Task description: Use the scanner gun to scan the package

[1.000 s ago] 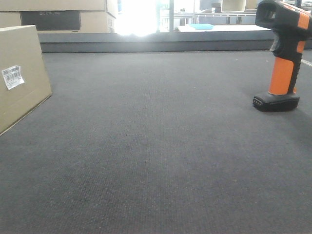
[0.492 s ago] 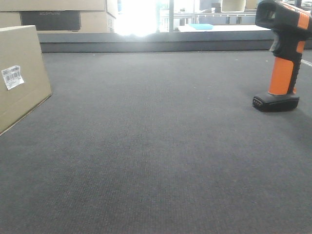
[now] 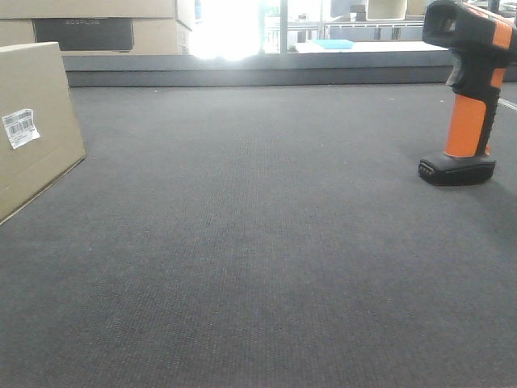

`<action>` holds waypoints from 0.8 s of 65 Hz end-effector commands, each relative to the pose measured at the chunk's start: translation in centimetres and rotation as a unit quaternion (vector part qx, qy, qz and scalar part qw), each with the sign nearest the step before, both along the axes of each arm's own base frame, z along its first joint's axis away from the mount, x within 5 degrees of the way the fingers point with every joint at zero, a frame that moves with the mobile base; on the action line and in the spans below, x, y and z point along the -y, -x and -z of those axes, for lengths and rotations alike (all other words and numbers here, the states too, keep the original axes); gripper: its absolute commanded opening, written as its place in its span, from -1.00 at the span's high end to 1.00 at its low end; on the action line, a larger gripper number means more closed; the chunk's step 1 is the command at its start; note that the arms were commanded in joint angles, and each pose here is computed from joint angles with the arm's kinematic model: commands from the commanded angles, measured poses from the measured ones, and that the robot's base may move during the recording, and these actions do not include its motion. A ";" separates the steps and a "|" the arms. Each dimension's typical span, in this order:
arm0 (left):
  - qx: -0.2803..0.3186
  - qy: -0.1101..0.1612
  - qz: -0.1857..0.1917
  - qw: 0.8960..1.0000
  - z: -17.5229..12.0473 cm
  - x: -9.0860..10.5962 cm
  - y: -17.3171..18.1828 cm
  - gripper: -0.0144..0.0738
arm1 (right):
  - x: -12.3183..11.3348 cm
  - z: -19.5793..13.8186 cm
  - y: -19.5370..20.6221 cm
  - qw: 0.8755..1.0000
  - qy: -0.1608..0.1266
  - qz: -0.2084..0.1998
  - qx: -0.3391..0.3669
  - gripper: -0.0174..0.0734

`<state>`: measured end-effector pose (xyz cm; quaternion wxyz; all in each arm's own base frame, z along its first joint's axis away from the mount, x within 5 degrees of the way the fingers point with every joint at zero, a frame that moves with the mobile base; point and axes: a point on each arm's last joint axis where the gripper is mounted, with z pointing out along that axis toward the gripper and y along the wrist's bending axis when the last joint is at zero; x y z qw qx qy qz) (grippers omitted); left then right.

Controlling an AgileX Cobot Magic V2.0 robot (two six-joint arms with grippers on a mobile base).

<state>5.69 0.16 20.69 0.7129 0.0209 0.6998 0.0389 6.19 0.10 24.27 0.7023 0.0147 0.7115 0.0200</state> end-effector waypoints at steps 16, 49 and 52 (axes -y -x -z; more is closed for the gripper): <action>0.016 0.004 0.002 1.000 -0.3 0.0 0.1 0.93 | 0.3 3.8 0.5 1.000 -0.012 0.025 0.006 0.93; 0.016 0.004 0.002 1.000 -0.3 0.0 0.1 0.93 | 0.3 3.7 0.5 1.000 -0.005 0.026 0.011 0.93; 0.016 0.004 0.002 1.000 -0.3 0.0 0.1 0.93 | 0.3 3.7 0.5 1.000 -0.005 0.026 0.011 0.93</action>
